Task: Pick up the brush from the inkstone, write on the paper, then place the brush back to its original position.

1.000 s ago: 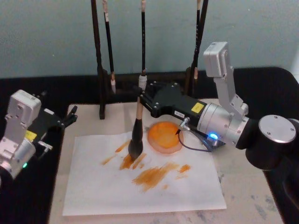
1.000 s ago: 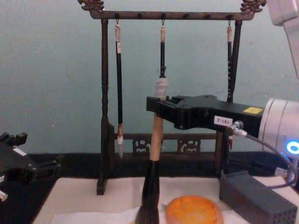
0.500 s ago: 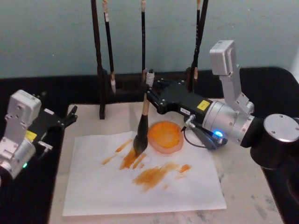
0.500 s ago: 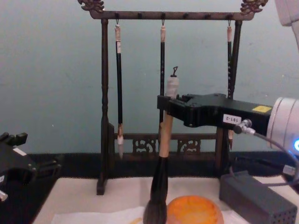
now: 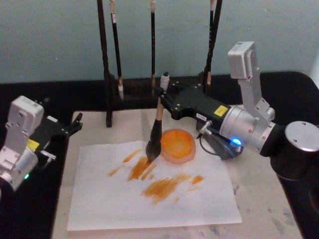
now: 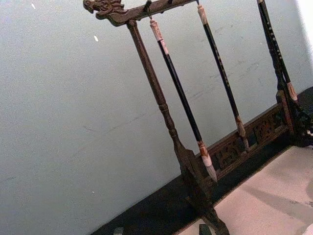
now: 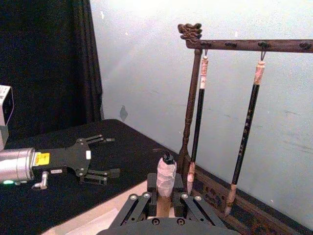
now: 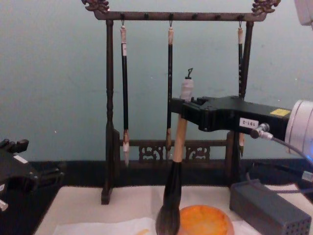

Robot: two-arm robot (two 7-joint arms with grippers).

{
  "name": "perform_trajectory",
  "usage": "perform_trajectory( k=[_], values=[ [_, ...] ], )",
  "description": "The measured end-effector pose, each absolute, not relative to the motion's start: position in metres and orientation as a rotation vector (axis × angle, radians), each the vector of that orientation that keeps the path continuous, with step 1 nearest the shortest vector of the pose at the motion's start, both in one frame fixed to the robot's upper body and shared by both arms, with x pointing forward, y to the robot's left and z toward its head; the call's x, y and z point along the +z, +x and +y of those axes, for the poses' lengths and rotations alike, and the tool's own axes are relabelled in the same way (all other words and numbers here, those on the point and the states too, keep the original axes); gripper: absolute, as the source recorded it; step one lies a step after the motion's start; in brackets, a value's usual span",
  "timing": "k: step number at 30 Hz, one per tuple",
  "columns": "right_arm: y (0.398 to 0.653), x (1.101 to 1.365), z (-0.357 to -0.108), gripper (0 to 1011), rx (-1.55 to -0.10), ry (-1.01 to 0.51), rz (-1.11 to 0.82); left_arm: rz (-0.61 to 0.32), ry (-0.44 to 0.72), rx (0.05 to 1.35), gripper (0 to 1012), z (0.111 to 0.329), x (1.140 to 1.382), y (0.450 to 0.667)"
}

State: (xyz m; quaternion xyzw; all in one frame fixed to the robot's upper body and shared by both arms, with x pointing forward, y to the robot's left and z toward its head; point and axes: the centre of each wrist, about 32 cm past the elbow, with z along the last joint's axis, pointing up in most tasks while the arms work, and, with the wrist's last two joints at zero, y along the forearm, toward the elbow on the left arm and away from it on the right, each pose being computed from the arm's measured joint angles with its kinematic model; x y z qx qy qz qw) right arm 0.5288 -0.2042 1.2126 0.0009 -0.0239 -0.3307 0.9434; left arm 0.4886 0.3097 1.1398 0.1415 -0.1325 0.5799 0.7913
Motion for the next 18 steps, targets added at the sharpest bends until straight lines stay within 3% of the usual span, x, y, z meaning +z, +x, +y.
perform_trajectory(
  k=[18],
  values=[
    [0.5275, 1.2191, -0.2037, 189, -0.682, 0.007, -0.076, -0.285, 0.304, 1.248, 1001, 0.3097, 1.1398, 0.4886]
  ],
)
